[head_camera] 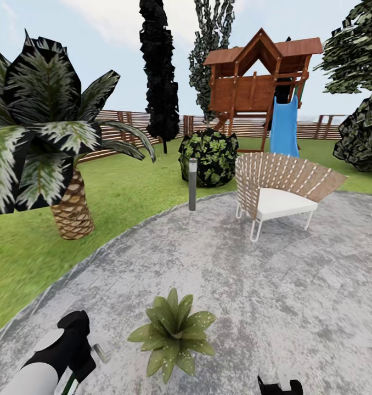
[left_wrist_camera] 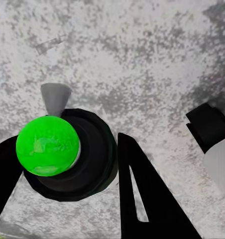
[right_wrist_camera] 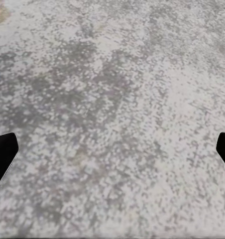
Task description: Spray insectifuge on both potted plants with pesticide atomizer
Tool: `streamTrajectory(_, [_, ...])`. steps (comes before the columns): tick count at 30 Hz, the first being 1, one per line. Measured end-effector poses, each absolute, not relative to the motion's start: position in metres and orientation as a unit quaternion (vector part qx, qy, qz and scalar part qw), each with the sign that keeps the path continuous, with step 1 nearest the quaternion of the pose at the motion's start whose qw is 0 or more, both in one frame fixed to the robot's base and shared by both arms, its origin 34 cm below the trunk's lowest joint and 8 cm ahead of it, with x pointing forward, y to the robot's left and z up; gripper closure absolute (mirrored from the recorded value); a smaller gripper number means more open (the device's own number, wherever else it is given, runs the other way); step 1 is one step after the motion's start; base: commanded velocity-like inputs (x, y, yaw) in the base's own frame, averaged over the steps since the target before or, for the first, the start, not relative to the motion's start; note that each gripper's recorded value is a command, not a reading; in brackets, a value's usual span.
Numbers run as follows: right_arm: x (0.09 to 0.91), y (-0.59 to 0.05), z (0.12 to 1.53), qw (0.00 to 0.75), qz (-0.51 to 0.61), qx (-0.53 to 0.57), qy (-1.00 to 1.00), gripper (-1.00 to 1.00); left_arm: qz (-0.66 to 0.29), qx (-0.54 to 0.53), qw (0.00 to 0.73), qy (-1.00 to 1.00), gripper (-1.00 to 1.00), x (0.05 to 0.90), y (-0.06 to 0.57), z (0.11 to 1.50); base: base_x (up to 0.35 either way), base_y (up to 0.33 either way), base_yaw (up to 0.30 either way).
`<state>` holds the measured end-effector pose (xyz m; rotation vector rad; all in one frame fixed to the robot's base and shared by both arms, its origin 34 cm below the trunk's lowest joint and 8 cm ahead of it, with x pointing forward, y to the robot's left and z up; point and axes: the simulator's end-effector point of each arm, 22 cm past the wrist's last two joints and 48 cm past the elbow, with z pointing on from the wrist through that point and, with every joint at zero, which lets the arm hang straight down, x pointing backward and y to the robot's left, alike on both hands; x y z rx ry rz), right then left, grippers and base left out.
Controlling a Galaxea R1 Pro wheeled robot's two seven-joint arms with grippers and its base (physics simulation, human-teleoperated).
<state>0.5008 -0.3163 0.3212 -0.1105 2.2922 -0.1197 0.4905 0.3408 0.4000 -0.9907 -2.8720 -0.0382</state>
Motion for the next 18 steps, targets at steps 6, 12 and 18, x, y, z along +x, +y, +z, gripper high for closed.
streamTrajectory(6, [0.501, -0.316, 0.321, 0.410, -0.048, -0.044, 0.910, -1.00, -0.019, -0.327, 0.033, -0.944, 1.00, 0.505, 0.328, 0.403, 0.000, 0.141, -0.022])
streamTrajectory(12, [0.501, -0.316, 0.321, 0.410, -0.048, -0.044, 0.910, -1.00, -0.012, -0.342, 0.000, -0.940, 1.00, 0.525, 0.289, 0.412, 0.000, 0.003, 0.000])
streamTrajectory(18, [0.501, -0.316, 0.321, 0.410, -0.048, -0.044, 0.910, -1.00, -0.040, -0.348, -0.030, -0.936, 1.00, 0.541, 0.289, 0.419, 0.000, 0.000, 0.000])
